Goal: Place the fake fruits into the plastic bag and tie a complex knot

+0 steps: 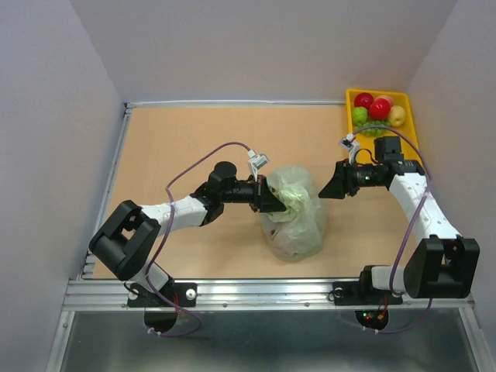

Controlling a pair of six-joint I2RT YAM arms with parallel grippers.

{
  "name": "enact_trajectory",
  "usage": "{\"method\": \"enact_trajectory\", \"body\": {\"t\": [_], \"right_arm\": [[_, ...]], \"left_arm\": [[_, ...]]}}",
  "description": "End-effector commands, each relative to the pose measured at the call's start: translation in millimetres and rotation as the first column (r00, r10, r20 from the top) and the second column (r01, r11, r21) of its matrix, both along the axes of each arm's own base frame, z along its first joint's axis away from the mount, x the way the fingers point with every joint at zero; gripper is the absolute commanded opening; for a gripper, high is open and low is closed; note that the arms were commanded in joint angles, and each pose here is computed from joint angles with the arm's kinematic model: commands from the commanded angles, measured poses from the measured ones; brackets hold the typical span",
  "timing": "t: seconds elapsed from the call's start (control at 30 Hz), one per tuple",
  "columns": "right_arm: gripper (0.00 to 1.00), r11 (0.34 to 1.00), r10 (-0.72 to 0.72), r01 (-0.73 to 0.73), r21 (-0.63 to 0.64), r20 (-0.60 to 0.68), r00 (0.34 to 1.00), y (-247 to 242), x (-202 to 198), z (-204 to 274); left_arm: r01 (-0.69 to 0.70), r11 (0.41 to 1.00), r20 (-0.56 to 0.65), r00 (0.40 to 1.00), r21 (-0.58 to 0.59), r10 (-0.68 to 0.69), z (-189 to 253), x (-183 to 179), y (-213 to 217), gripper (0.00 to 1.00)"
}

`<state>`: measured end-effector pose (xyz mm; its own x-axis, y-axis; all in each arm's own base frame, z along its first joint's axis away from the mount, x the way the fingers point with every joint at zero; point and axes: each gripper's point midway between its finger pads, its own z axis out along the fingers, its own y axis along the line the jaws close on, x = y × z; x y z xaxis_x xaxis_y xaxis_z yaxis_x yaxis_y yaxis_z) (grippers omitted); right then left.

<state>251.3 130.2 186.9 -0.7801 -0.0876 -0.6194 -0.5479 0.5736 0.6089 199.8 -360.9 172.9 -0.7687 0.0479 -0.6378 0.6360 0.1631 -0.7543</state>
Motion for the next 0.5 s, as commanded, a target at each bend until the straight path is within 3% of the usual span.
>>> {"method": "enact_trajectory", "body": {"t": [0.0, 0.2, 0.47], "right_arm": [[0.55, 0.983, 0.160, -0.163, 0.080, 0.049, 0.986, 26.4, -13.7, 4.6], [0.60, 0.955, 0.292, -0.290, 0.058, -0.033, 0.956, 54.2, -30.7, -20.3], [0.79, 0.910, 0.377, -0.352, 0.217, -0.088, 0.922, 75.1, -36.0, -27.4]], "left_arm": [[0.038, 0.999, 0.009, 0.999, -0.032, -0.038, 10.8, -0.2, -9.2, 0.00], [0.071, 0.994, -0.017, 0.997, -0.083, -0.073, 17.4, 3.2, -26.3, 0.00], [0.092, 0.968, -0.036, 0.994, -0.233, -0.103, 47.0, 3.4, -39.1, 0.00]]}}
